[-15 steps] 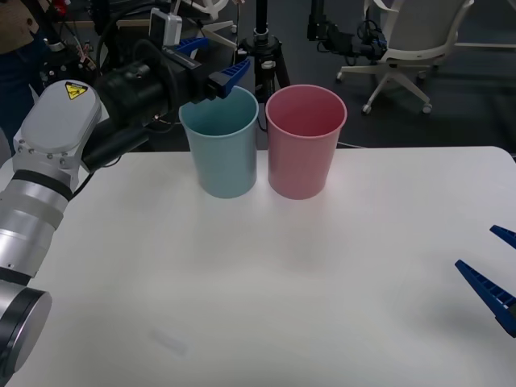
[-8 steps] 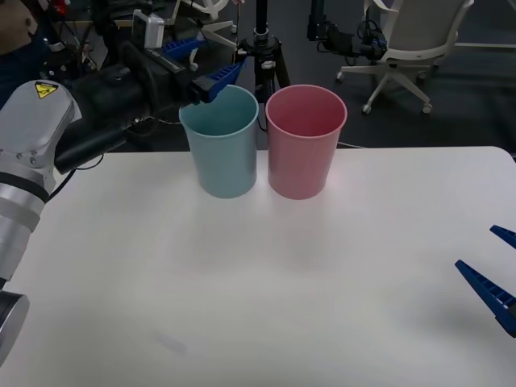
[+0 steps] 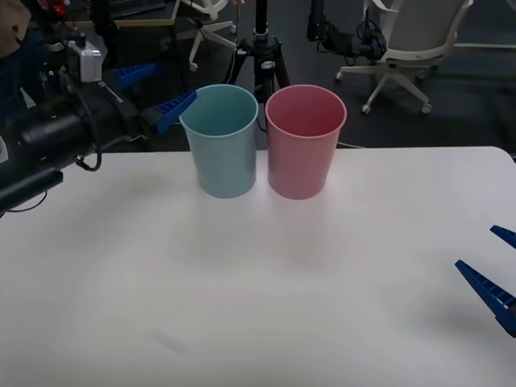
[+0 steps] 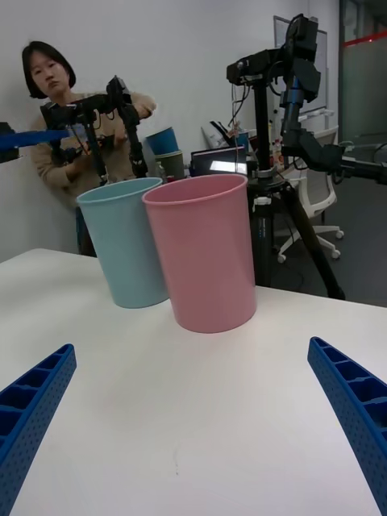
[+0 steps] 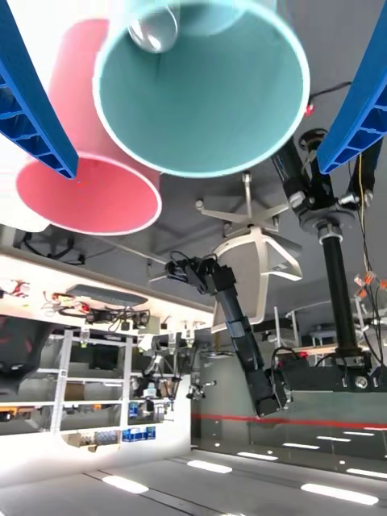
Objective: Grasp the object on the table and drop it into the matching bin: aluminum can to the light blue bin, PET bottle to the pink bin.
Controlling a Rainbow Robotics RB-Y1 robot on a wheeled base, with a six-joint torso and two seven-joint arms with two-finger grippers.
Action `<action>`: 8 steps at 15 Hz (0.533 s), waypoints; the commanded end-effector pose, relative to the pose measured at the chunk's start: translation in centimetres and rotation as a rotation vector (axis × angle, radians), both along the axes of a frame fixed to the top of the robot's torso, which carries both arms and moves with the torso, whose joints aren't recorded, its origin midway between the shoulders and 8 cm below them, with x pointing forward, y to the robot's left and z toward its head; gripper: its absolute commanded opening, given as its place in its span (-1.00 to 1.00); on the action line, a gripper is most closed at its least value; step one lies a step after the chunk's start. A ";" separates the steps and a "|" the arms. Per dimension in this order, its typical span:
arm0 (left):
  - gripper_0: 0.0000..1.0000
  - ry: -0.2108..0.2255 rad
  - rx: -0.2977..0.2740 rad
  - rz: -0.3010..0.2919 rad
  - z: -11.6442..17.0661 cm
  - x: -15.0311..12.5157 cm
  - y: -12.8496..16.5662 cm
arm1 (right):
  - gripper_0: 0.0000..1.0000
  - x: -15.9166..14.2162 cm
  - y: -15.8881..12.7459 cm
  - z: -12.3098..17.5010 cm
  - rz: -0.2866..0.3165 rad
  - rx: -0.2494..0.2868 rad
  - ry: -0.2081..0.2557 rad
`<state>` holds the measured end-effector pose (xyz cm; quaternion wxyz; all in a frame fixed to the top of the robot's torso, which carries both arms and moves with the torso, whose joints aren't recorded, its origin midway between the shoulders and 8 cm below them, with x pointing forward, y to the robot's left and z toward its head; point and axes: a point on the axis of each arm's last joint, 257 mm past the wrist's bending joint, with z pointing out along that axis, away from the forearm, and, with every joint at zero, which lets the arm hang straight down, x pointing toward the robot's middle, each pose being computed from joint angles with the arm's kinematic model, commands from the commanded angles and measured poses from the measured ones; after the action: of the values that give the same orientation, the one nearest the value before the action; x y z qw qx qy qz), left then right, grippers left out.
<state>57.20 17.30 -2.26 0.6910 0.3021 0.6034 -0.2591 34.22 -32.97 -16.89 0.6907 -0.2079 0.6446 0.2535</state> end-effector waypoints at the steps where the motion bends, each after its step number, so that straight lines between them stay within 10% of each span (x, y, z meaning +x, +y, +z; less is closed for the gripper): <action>1: 1.00 0.003 0.003 0.003 -0.9 -2.0 2.1 | 1.00 0.0 0.0 0.0 0.000 0.000 0.000; 8: 1.00 0.061 -0.006 0.020 -7.0 -7.2 7.5 | 1.00 0.0 0.0 0.0 0.000 0.000 0.000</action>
<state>50.61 24.40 -8.65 0.6763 0.2908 0.6247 -0.2603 34.22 -32.97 -16.89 0.6907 -0.2079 0.6446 0.2535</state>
